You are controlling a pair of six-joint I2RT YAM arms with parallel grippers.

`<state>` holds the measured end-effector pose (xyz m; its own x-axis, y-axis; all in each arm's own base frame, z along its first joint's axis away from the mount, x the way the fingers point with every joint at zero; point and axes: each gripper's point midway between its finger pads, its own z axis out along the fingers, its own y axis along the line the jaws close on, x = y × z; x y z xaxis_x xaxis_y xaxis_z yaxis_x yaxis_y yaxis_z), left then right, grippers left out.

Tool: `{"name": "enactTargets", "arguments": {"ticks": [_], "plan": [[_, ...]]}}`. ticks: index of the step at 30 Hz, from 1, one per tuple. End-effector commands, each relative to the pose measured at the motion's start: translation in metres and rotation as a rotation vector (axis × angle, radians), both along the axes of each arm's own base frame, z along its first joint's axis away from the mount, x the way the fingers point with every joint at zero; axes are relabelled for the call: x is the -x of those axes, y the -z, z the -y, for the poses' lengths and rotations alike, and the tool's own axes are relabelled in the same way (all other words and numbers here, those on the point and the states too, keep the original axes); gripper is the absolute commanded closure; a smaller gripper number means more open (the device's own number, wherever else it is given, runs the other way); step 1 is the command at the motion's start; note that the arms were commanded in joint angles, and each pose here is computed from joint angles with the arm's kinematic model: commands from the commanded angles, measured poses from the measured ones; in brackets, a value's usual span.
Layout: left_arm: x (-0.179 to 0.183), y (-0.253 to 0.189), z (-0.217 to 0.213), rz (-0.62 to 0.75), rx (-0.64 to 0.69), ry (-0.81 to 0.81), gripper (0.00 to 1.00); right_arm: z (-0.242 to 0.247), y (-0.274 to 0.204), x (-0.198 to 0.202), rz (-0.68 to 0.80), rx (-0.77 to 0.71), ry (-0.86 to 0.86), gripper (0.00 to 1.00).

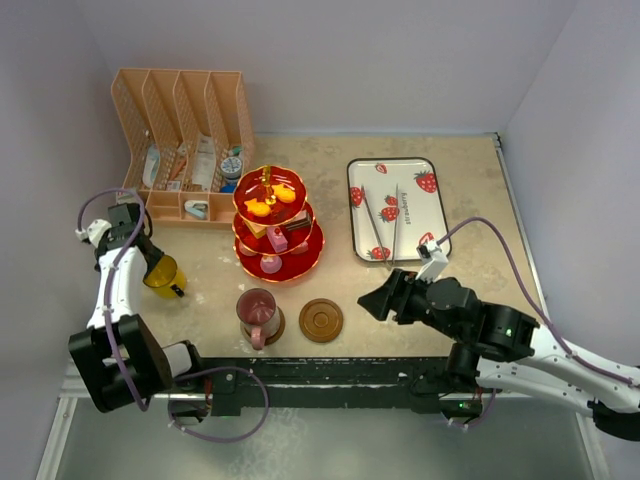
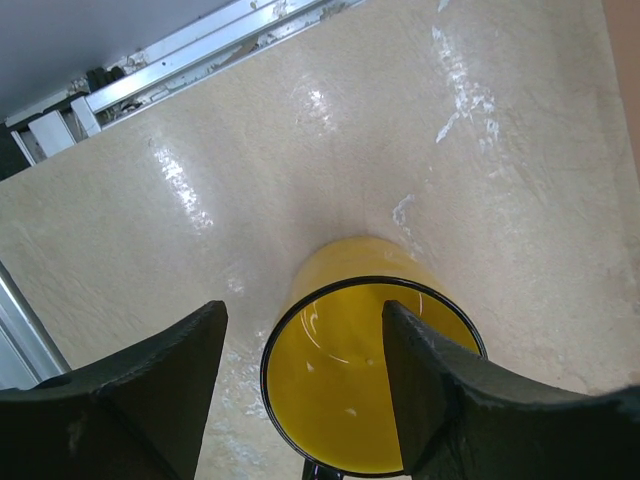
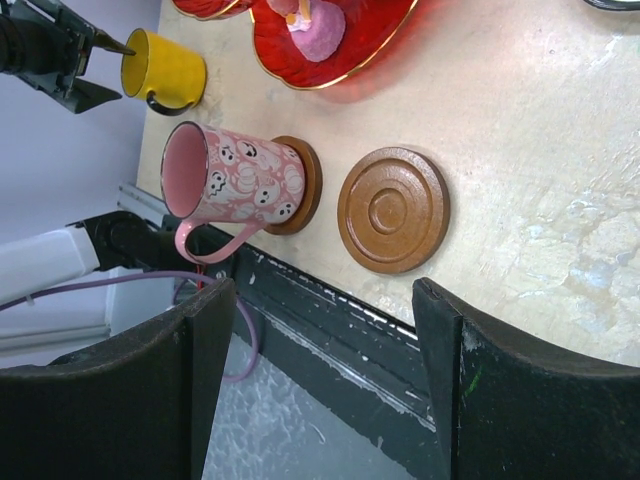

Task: Serve the afternoon tea
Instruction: Pick up the cup at the center of the board.

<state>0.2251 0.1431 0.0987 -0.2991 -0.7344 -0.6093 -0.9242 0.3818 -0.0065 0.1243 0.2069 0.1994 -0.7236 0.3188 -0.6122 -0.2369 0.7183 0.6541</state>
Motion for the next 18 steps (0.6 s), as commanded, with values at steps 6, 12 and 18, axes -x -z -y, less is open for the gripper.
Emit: {"name": "enactTargets", "arguments": {"ticks": [6, 12, 18], "plan": [[-0.003, 0.003, -0.004, 0.034, -0.001, -0.046, 0.45, 0.002, 0.003, -0.005, -0.011, 0.006, 0.04, 0.26], [-0.006, 0.02, 0.003, 0.031, 0.058, -0.051, 0.55, 0.002, 0.008, -0.005, -0.021, 0.012, 0.044, 0.26], [-0.008, 0.02, 0.006, 0.068, 0.065, -0.045, 0.68, 0.002, 0.014, -0.003, -0.039, 0.015, 0.048, 0.26]]}}
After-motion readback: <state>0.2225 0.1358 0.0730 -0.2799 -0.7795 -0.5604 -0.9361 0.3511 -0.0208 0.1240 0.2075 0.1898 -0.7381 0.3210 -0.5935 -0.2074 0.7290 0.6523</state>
